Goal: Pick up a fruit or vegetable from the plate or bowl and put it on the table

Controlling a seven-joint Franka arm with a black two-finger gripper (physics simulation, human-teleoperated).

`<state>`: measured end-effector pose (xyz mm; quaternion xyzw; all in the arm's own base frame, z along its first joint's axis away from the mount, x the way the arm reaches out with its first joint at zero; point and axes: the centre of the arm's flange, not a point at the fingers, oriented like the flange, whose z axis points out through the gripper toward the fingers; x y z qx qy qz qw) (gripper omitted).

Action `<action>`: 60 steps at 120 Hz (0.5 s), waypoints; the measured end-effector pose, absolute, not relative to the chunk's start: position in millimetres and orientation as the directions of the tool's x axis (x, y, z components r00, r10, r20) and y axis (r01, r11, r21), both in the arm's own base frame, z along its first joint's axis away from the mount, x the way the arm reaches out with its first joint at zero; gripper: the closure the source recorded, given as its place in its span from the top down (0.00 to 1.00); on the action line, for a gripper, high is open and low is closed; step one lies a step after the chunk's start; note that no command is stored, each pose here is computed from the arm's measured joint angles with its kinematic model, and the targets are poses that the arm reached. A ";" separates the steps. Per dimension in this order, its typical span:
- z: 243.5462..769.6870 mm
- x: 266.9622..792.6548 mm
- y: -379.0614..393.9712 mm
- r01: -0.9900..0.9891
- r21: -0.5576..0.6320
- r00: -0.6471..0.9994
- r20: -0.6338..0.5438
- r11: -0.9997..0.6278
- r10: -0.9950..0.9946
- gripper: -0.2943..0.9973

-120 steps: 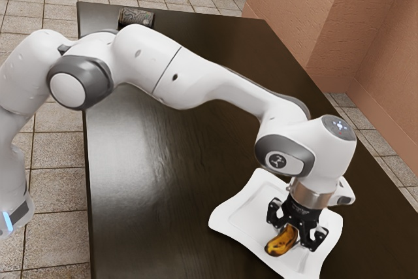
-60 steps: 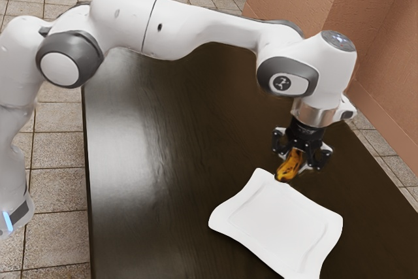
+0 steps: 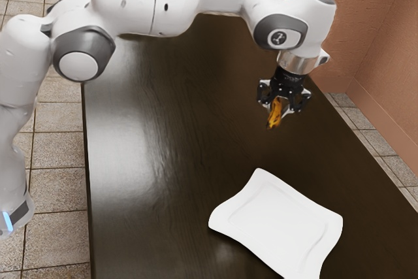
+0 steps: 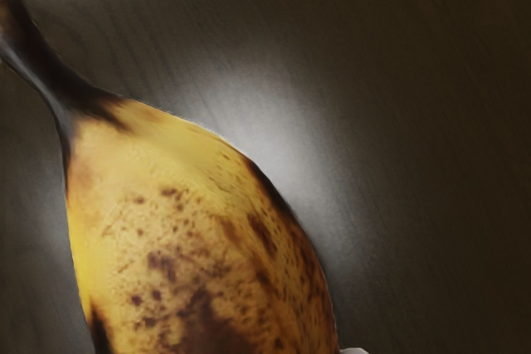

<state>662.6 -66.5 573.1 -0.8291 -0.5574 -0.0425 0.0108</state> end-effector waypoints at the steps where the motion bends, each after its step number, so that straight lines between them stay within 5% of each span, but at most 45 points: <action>1: 573.1 662.7 -63.6 0.927 0.029 0.370 0.081 -0.374 0.925 0.35; 44: 569.3 662.3 15.2 0.969 0.001 0.248 0.056 -0.249 0.967 0.35; 60: 567.0 661.7 28.0 0.974 -0.002 0.228 0.047 -0.228 0.973 0.56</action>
